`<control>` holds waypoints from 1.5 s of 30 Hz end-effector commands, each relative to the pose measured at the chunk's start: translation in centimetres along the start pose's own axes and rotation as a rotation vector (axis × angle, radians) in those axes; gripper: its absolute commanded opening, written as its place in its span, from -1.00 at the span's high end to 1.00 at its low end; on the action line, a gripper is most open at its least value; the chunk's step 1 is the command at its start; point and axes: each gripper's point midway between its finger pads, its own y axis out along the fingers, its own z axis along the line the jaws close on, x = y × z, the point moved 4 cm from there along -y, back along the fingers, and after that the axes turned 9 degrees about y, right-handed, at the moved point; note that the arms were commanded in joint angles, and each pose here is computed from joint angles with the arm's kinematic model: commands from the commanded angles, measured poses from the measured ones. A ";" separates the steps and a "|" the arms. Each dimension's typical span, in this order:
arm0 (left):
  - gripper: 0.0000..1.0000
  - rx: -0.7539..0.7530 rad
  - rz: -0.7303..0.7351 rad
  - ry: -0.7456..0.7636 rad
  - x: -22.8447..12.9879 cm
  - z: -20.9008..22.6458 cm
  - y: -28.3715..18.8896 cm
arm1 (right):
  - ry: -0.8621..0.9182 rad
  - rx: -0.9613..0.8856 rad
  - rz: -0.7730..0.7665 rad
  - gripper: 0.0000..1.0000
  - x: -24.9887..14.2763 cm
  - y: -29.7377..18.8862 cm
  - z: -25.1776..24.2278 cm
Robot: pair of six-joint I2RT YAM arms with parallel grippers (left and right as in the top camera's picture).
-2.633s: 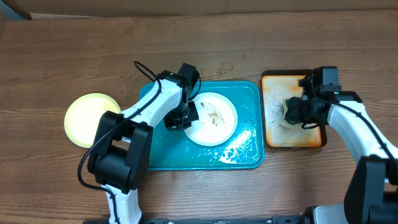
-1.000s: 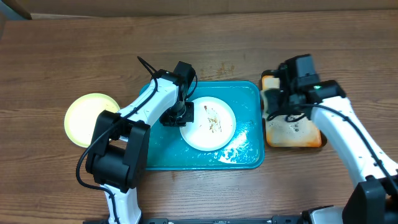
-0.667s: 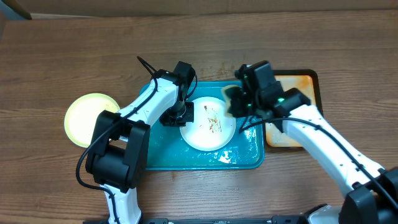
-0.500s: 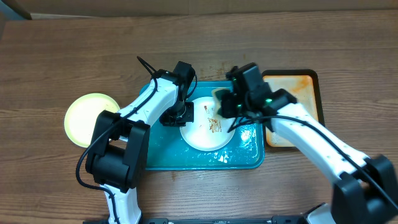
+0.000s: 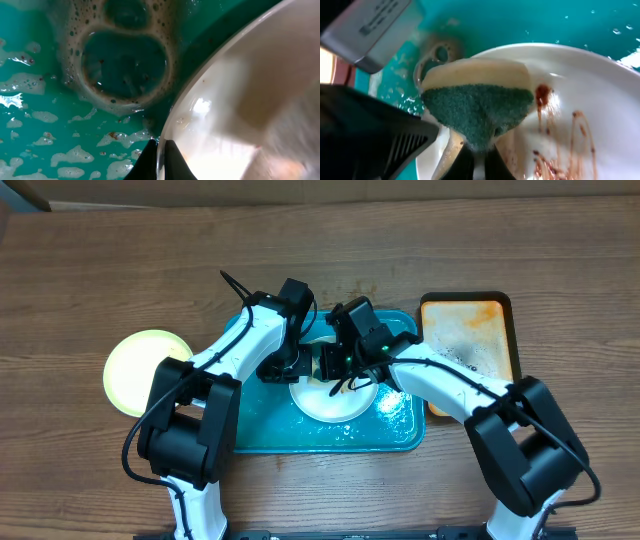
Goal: Clean dirty plates on tray and stack at the side
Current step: 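Scrub the white plate with the sponge in the right gripper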
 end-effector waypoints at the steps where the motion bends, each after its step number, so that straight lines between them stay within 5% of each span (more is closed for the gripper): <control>1: 0.92 0.005 0.009 0.009 0.1 0.2 0.6 | 0.041 0.020 -0.005 0.93 0.4 1.5 0.0; 6: 0.92 0.004 0.010 0.009 0.1 0.2 0.6 | 0.124 -0.047 -0.004 0.93 0.1 2.9 -1.7; 12: 0.92 -0.002 0.013 0.009 0.0 0.1 0.6 | 0.396 -0.387 -0.059 0.92 -0.9 1.5 -7.9; 22: 0.92 -0.002 0.015 0.009 0.0 0.2 0.6 | 0.472 -0.614 0.146 0.92 -5.5 -1.2 -11.5; 27: 0.91 -0.002 0.013 0.009 0.0 0.2 0.6 | 0.316 -0.508 0.286 0.92 -7.0 -1.0 -9.6; 37: 0.91 -0.002 0.014 0.009 0.0 0.1 0.6 | 0.042 -0.287 0.058 0.92 -2.1 -6.0 -3.7; 45: 0.91 -0.003 0.011 0.009 0.1 0.1 0.6 | -0.137 -0.228 0.082 0.92 -2.7 -6.4 -1.9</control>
